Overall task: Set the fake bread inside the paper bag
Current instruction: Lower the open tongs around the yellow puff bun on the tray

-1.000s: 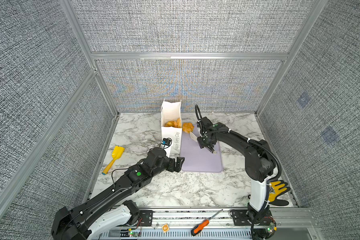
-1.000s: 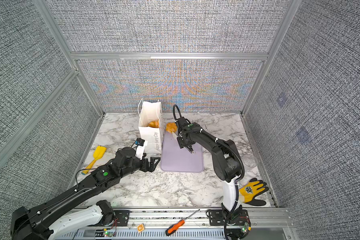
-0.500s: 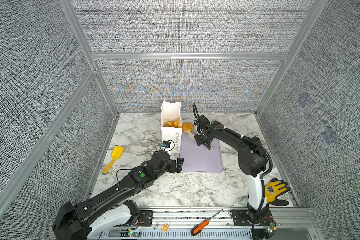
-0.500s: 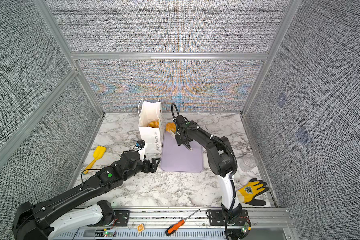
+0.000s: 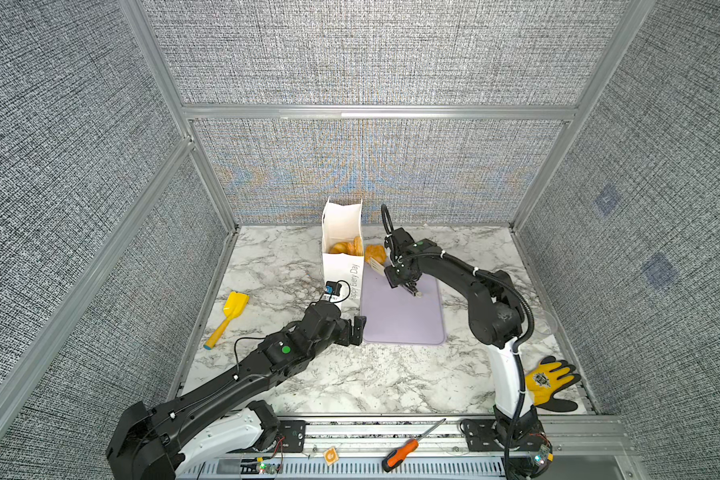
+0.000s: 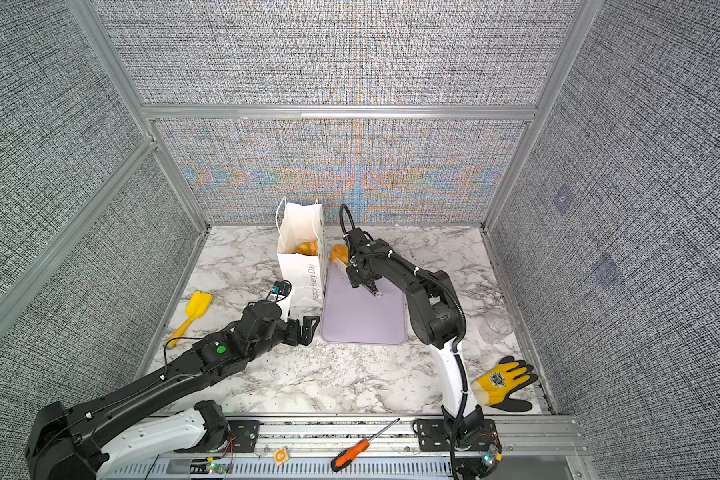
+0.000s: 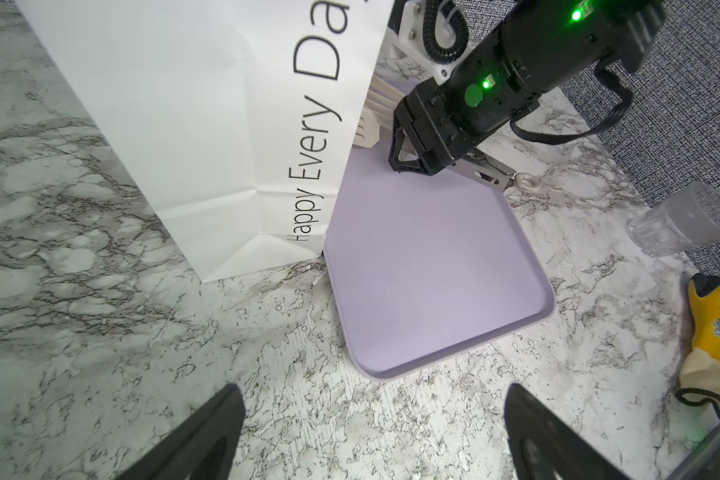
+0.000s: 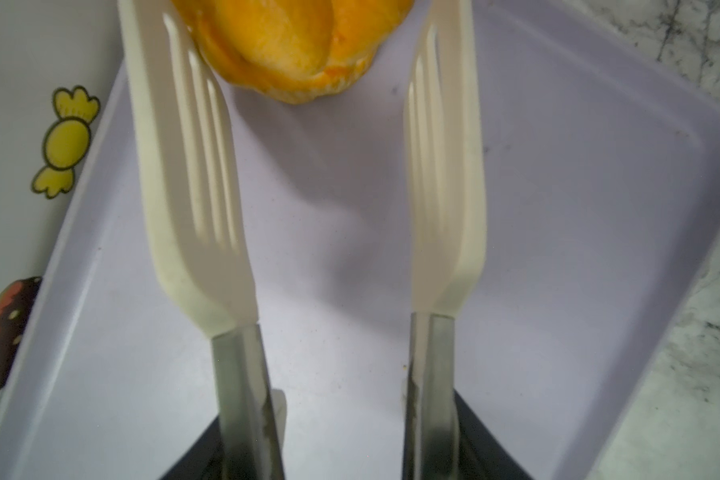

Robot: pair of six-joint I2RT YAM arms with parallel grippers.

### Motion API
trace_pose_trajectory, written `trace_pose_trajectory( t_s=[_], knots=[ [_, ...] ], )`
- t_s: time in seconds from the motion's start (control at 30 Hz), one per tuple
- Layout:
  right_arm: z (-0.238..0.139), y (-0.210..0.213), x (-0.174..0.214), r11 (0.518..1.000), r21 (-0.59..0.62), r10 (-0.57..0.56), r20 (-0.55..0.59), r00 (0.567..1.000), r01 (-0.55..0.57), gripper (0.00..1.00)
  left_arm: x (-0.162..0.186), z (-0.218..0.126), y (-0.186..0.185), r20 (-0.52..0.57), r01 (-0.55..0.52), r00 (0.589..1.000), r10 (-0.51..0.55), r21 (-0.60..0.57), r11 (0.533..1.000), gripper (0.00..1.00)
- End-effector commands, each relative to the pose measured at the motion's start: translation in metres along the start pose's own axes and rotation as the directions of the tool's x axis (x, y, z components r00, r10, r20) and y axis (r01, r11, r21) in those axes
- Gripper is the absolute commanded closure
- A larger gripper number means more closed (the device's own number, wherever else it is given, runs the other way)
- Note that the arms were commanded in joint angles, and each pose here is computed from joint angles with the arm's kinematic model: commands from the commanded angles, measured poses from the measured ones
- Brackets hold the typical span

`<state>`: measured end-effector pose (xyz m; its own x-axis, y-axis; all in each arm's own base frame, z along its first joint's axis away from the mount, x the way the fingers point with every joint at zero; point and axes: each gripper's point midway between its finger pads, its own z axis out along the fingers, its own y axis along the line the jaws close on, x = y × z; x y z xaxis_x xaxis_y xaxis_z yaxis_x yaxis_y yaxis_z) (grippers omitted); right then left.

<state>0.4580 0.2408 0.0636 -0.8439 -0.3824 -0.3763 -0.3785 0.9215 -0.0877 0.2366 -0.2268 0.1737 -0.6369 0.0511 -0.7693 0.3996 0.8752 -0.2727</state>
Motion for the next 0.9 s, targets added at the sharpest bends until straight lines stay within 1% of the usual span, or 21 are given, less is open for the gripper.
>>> trace_pose_trajectory(
  t_s=[0.0,0.23,0.4,0.67,0.87],
  knots=[
    [-0.001,-0.004,-0.006,1.0,0.02,0.006,0.015,1.0,-0.006,0.4,-0.002,0.001,0.0,0.004,-0.011,1.0,0.011,-0.007,1.0,0.01],
    [0.002,-0.004,-0.012,0.999,0.03,0.012,0.018,1.0,-0.013,0.39,-0.002,0.001,0.0,0.006,-0.017,1.0,0.017,-0.003,1.0,0.01],
    [0.003,-0.002,-0.015,1.0,0.022,-0.009,0.018,1.0,0.008,0.38,0.0,0.001,0.001,0.003,-0.018,1.0,0.018,-0.004,1.0,0.01],
    [0.007,-0.001,-0.012,0.997,0.02,-0.071,0.0,0.998,0.071,0.38,0.0,0.0,0.001,0.005,-0.022,1.0,0.022,-0.005,1.0,0.01],
    [0.011,-0.001,-0.006,0.991,0.02,-0.129,-0.031,0.991,0.13,0.4,0.0,0.0,0.001,0.003,-0.023,1.0,0.023,-0.003,1.0,0.01]
  ],
)
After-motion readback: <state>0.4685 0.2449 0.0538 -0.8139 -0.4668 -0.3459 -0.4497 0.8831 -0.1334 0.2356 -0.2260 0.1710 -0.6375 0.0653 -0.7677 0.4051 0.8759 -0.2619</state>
